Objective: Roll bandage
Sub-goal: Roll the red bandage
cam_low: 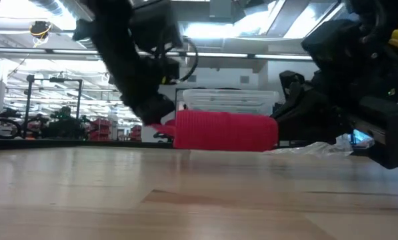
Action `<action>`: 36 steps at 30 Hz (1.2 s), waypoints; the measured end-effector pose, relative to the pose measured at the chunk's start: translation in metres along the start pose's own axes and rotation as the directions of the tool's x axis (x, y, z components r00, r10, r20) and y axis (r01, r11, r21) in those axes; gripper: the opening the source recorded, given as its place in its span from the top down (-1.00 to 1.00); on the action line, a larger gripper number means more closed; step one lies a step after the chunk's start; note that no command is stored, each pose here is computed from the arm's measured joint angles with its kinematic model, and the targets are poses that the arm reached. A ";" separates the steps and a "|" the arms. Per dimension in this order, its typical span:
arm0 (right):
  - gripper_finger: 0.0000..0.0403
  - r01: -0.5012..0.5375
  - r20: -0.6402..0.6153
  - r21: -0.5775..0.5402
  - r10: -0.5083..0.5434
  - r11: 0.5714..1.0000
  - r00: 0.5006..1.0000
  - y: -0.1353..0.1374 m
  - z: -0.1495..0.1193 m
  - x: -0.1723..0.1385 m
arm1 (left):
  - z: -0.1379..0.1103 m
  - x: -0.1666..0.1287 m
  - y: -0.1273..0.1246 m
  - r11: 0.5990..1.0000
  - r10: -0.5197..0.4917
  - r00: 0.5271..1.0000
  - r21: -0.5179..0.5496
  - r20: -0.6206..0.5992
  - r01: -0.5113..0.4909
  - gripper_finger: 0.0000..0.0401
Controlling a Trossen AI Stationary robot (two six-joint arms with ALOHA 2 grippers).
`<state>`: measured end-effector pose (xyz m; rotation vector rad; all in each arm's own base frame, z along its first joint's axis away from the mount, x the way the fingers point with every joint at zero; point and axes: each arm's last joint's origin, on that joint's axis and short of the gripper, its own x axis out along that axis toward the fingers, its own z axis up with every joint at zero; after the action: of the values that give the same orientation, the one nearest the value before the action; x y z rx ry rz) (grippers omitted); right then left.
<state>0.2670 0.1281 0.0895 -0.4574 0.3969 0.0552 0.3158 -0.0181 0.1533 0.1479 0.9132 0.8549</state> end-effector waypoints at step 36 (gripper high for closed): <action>0.97 0.198 0.218 -0.038 -0.185 0.980 0.958 -0.036 0.078 -0.066 | 0.021 -0.049 -0.016 0.833 -0.554 0.833 0.028 0.013 0.553 0.22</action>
<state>0.2398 0.1324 0.1940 -0.5415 0.1381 -0.0715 0.3250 -0.0587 0.1905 -0.0912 0.8814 0.2976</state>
